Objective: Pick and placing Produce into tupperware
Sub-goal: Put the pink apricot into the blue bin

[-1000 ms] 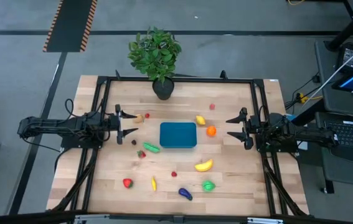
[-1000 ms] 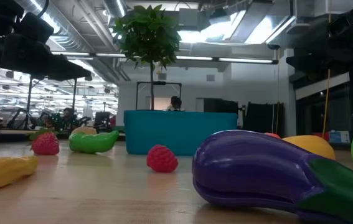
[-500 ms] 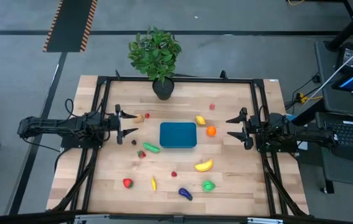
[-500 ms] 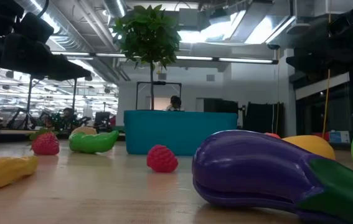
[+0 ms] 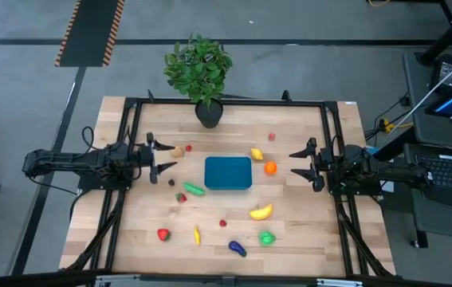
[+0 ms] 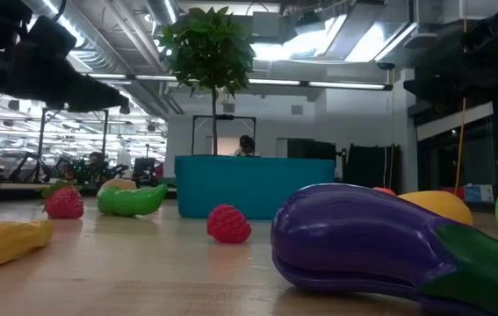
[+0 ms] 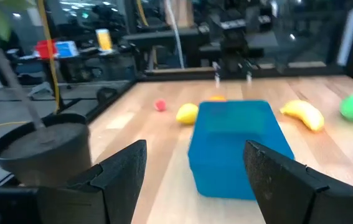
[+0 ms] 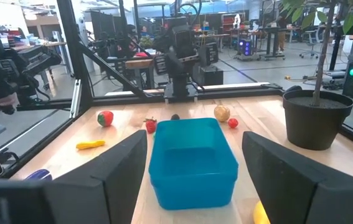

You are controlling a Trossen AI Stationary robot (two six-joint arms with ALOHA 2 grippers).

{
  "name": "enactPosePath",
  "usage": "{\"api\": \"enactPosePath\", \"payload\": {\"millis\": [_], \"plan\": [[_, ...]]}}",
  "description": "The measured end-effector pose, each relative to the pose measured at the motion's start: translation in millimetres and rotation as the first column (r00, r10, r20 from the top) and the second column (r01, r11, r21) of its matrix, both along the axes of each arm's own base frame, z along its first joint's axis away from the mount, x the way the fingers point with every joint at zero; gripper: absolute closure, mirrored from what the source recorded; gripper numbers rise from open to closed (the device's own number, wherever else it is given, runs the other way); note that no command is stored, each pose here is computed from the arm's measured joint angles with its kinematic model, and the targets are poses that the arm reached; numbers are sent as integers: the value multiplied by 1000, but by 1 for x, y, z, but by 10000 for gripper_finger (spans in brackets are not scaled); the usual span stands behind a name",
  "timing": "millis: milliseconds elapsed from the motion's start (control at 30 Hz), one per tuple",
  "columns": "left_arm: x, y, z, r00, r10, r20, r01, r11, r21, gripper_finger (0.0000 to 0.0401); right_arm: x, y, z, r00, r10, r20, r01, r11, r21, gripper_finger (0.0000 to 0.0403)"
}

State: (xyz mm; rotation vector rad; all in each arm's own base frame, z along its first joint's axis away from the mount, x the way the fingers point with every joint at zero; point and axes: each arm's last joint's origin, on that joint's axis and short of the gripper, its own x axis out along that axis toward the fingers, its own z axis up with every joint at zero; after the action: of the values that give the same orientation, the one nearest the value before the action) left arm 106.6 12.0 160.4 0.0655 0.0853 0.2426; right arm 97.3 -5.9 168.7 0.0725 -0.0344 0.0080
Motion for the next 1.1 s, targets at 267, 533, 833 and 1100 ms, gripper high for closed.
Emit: {"api": "enactPosePath", "payload": {"millis": [267, 533, 833, 1100], "plan": [[0, 0, 7, 997, 4, 82, -1, 1000, -28, 140, 0, -3, 0, 995, -100, -3, 100, 993, 54, 137], [0, 0, 7, 995, 2, 103, 9, 994, -110, 140, 0, -3, 0, 995, -95, -2, 95, 989, 114, 137], [1, -1, 12, 987, -32, 157, 52, 991, -124, 140, -3, -2, 17, 996, -80, 34, 77, 993, 88, 137], [7, -1, 13, 989, -20, 143, 38, 991, -126, 140, 2, -3, 41, 997, -82, -9, 82, 996, 46, 137]]}}
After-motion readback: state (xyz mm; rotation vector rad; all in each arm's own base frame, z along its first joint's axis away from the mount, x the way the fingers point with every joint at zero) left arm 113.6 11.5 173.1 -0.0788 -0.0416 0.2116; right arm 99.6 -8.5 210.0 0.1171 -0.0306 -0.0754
